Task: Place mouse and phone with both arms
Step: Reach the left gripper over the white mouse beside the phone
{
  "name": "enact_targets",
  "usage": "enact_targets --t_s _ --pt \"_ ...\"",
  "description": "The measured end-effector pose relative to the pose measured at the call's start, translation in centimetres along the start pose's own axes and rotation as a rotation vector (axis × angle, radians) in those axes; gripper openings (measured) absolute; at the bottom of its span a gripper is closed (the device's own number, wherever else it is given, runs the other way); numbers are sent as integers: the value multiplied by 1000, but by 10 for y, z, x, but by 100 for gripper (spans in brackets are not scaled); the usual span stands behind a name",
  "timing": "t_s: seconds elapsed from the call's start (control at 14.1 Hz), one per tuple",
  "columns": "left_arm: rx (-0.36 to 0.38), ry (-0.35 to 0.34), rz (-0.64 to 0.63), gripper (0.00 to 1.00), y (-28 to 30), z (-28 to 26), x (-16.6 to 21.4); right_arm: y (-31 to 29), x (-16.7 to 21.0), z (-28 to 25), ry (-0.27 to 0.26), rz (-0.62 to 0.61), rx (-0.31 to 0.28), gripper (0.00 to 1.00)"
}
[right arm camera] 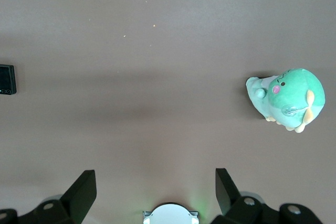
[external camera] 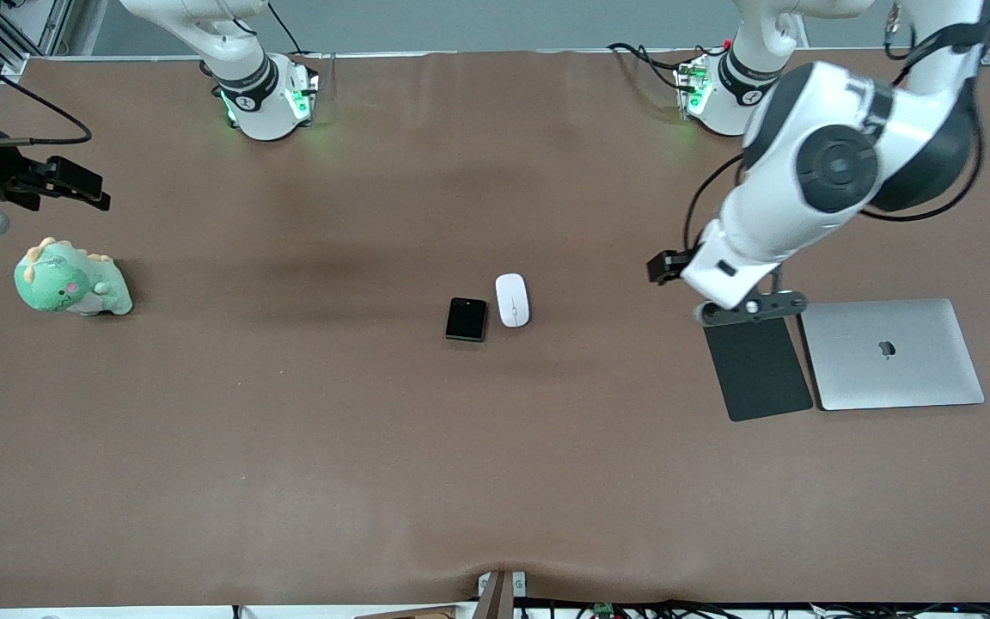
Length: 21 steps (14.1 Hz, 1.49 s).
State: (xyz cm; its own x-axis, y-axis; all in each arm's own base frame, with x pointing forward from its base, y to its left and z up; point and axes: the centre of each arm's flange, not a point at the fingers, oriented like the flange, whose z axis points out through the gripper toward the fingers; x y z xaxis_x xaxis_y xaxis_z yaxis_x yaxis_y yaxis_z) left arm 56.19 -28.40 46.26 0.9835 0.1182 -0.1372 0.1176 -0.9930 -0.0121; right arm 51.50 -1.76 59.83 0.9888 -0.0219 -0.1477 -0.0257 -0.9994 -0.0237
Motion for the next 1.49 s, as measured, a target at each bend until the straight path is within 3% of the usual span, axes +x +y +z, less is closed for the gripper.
enact_targets --t_s 0.64,1.07,1.49 --pt "-6 25 -48 100 140 141 -36 -2 1 2 -5 -4 -1 100" --pt "-41 37 5 100 178 207 -50 -3 3 5 -11 -5 -1 100" --pt "-53 65 36 100 192 236 -54 -3 4 8 -18 -5 -1 100"
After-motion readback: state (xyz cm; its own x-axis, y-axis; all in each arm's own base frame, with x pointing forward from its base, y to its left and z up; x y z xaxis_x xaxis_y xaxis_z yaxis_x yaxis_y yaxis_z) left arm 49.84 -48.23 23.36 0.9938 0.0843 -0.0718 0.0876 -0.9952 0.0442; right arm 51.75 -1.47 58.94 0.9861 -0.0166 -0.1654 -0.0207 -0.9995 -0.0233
